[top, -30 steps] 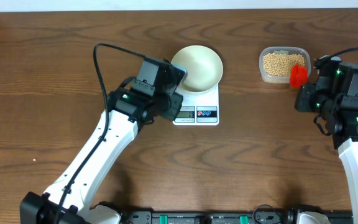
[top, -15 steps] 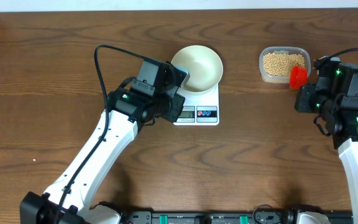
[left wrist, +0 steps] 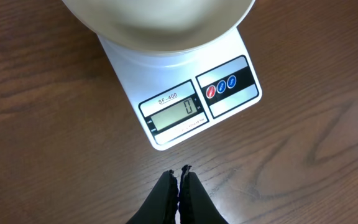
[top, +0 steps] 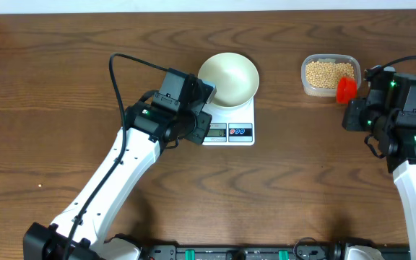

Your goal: Scoop item into bowl and weigh 50g on scale

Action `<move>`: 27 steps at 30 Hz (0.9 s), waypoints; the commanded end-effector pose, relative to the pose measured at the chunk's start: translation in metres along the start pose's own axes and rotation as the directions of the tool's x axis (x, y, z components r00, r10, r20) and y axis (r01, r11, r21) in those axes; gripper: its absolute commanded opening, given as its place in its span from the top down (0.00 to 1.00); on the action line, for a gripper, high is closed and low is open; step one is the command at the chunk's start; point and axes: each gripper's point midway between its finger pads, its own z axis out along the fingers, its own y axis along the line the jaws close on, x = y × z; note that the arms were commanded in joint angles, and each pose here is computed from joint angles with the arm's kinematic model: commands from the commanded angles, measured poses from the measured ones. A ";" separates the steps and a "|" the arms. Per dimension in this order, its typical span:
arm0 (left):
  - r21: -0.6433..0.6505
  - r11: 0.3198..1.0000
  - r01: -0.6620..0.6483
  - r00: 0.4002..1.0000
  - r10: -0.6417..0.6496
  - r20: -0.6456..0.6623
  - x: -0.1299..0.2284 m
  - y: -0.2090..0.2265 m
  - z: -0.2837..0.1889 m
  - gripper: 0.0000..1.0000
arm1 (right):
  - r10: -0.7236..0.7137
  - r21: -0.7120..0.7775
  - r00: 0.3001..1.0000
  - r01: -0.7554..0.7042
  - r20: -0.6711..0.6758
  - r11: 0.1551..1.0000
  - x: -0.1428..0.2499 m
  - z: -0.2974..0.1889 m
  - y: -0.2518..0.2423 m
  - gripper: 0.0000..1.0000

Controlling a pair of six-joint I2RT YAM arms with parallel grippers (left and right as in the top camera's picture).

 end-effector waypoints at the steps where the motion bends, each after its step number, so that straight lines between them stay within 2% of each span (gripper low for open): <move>1: -0.010 1.000 0.005 1.000 -0.005 -0.004 0.001 0.001 0.000 0.92 | -0.012 -0.005 1.000 0.012 0.016 1.000 -0.006 -0.002 0.000 0.99; 27: -0.017 1.000 0.012 0.999 -0.012 -0.043 0.008 0.004 0.006 0.93 | -0.012 -0.005 1.000 0.012 0.016 1.000 -0.006 -0.002 0.000 0.99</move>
